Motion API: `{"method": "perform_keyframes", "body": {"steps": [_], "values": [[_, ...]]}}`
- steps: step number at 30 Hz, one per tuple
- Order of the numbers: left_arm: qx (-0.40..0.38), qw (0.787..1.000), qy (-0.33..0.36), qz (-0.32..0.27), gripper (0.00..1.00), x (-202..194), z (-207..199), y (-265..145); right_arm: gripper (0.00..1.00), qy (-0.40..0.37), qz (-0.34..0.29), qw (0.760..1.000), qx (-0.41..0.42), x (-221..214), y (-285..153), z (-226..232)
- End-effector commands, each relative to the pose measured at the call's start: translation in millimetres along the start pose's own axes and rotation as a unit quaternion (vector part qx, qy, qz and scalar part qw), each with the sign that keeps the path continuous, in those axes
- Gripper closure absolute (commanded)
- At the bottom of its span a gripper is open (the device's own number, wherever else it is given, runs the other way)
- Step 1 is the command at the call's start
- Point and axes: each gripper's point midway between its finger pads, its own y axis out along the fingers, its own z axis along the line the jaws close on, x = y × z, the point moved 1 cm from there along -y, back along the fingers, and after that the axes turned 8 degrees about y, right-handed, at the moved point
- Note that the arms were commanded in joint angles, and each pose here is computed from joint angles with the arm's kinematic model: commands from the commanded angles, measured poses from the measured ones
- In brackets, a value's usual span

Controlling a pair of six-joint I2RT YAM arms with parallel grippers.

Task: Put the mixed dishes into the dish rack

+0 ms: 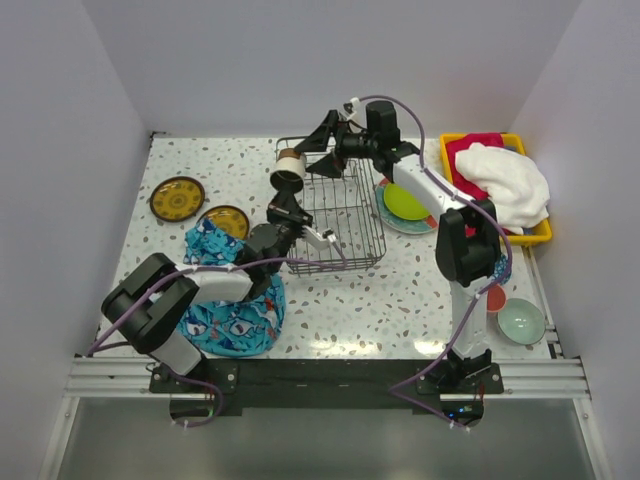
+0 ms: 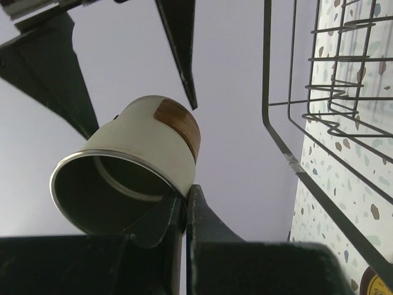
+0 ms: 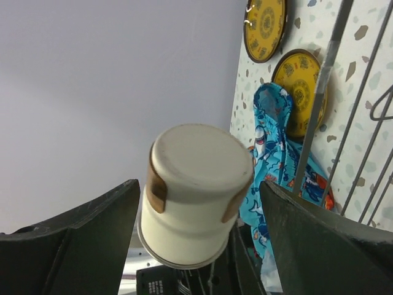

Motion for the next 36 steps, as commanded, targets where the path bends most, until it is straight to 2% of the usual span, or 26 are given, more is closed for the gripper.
{"method": "perform_keyframes", "body": {"steps": [1, 5, 12, 16, 26, 33, 36], "values": [[0.071, 0.997, -0.022, 0.010, 1.00, 1.2, 40.3, 8.9, 0.17, -0.004, 0.009, 1.000, 0.019, -8.4, 4.9, 23.2], [0.073, 0.997, -0.023, 0.007, 1.00, 9.1, 40.5, 17.6, 0.19, 0.006, 0.017, 1.000, 0.009, -12.5, 8.2, 14.8], [0.082, 0.996, -0.028, 0.005, 1.00, 14.9, 43.2, 21.2, 0.31, -0.006, 0.013, 1.000, 0.005, -9.4, 10.8, 9.2], [0.082, 0.996, -0.041, -0.001, 1.00, 17.6, 43.6, 14.7, 0.23, -0.016, 0.006, 1.000, 0.007, -1.1, 17.0, 7.7], [0.075, 0.996, -0.054, 0.003, 1.00, 15.1, 37.9, 6.3, 0.19, -0.013, 0.007, 1.000, 0.007, 1.9, 20.5, 5.1], [0.073, 0.996, -0.055, 0.004, 1.00, 16.8, 36.9, 8.0, 0.21, -0.008, 0.003, 1.000, 0.009, 5.8, 22.0, 2.8], [0.069, 0.996, -0.055, 0.007, 1.00, 15.7, 34.8, 8.2, 0.30, -0.012, -0.004, 1.000, 0.006, 9.3, 20.7, -0.1]]}}
